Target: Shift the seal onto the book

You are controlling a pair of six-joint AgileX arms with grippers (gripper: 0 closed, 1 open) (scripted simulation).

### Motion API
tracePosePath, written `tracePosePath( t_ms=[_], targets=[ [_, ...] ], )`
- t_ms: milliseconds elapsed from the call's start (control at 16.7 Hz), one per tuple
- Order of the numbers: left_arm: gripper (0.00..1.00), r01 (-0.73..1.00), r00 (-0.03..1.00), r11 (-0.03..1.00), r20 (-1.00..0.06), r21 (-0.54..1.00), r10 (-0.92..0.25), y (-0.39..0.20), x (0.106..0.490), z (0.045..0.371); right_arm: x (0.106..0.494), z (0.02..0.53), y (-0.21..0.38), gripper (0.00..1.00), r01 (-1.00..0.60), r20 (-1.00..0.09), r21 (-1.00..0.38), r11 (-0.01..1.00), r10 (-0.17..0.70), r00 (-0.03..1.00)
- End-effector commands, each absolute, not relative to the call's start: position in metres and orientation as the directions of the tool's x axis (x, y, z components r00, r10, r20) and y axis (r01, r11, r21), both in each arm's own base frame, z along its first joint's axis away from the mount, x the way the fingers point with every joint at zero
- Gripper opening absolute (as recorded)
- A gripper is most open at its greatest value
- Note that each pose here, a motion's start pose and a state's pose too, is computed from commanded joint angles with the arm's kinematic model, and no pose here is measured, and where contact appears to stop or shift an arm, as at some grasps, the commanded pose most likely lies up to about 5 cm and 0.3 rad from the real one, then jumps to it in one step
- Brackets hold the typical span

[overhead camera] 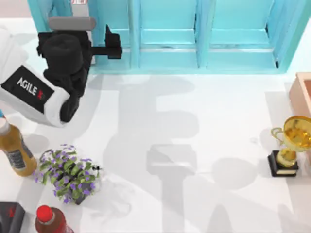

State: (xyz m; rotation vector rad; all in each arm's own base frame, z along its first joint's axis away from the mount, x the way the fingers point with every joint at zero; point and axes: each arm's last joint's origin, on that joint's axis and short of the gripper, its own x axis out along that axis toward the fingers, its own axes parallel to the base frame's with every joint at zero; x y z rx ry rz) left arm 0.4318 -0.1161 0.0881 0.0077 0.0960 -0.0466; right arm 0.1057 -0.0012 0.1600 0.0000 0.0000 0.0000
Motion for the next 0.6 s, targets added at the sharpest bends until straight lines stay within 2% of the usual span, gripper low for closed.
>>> tracePosePath(
  t_ms=[180, 480, 600],
  targets=[
    [1.0, 0.047, 0.994, 0.999, -0.096, 0.006, -0.046, -0.112, 0.449, 0.079, 0.106, 0.16, -0.001, 1.0, 0.0, 0.0, 0.0, 1.0, 0.0, 1.0],
    [1.0, 0.047, 0.994, 0.999, -0.096, 0.006, -0.046, -0.111, 0.45, 0.077, 0.106, 0.16, -0.001, 1.0, 0.0, 0.0, 0.0, 1.0, 0.0, 1.0],
    [0.85, 0.047, 0.994, 0.999, -0.096, 0.006, -0.046, -0.111, 0.45, 0.077, 0.106, 0.16, -0.001, 1.0, 0.0, 0.0, 0.0, 1.0, 0.0, 1.0]
  ],
)
